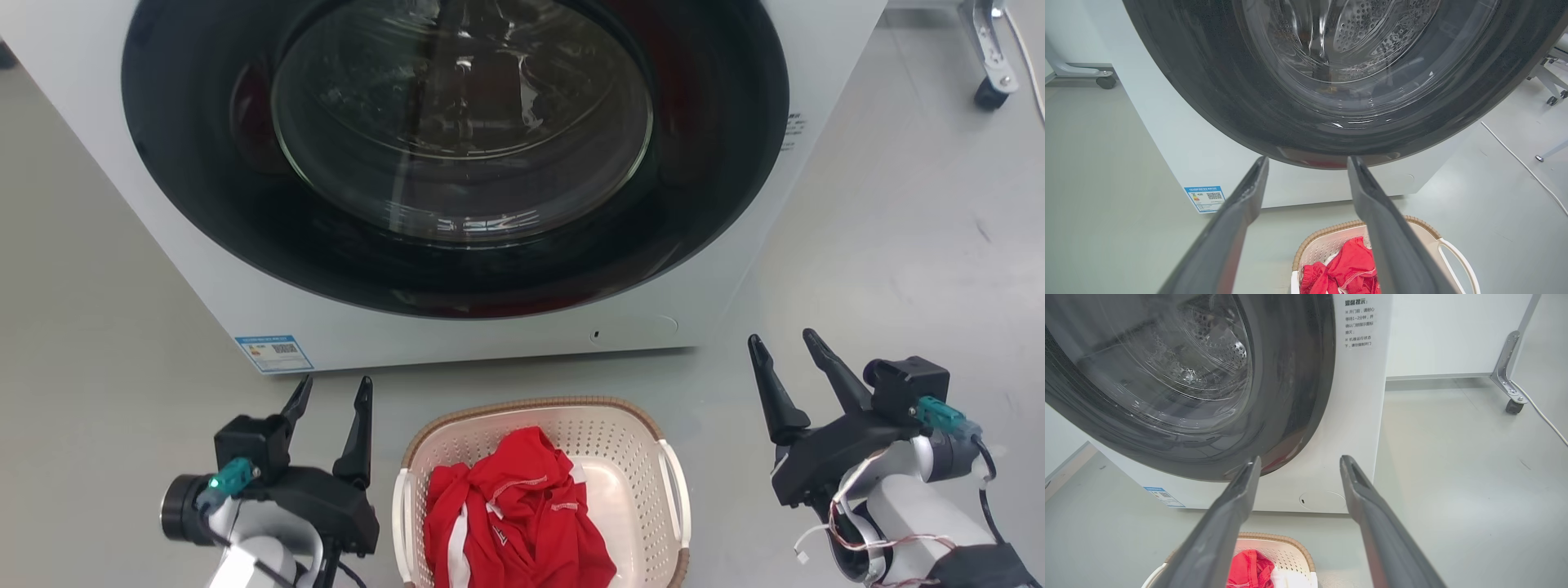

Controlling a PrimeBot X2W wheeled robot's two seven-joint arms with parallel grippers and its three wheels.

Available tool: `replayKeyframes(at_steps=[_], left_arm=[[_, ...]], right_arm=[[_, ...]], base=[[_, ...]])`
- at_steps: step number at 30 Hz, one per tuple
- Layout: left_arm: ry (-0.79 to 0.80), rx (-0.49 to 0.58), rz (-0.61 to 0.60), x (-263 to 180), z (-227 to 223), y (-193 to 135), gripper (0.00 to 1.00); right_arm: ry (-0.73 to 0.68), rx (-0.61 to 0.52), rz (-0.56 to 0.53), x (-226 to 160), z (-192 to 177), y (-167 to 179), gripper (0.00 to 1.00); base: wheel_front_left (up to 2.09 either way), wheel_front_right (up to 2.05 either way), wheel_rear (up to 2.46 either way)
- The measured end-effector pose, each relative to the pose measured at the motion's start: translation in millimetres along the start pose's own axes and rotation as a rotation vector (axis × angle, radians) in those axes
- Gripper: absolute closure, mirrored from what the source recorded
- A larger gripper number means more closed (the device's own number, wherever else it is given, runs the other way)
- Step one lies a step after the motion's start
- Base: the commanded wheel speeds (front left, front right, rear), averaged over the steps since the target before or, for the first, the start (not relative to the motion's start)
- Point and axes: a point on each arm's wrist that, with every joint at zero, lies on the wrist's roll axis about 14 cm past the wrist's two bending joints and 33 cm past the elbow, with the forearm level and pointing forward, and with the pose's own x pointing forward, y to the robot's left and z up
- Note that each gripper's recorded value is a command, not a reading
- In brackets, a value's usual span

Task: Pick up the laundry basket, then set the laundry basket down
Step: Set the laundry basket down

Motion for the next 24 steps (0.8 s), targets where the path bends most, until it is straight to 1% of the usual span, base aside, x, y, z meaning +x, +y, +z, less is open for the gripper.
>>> replayKeyframes(at_steps=[4, 9, 14, 24], left_arm=[[-0.063, 0.022, -0.008, -15.2, 14.8, -5.3, 0.0], [-0.139, 0.024, -0.027, -34.3, 32.8, -14.7, 0.0], [-0.208, 0.013, -0.028, -49.6, 50.6, -19.9, 0.0], [-0.239, 0.034, -0.006, -80.7, 52.5, -15.6, 0.0]], right_arm=[[-0.051, -0.017, 0.002, -11.6, 13.7, 5.3, 0.0], [-0.104, -0.03, 0.006, -27.9, 26.3, 11.0, 0.0], [-0.141, -0.032, -0.013, -43.4, 34.8, 7.2, 0.0], [-0.176, -0.01, -0.032, -70.4, 36.9, 9.9, 0.0]], base=[[0.0, 0.0, 0.0], [0.0, 0.0, 0.0], [0.0, 0.0, 0.0], [0.0, 0.0, 0.0]])
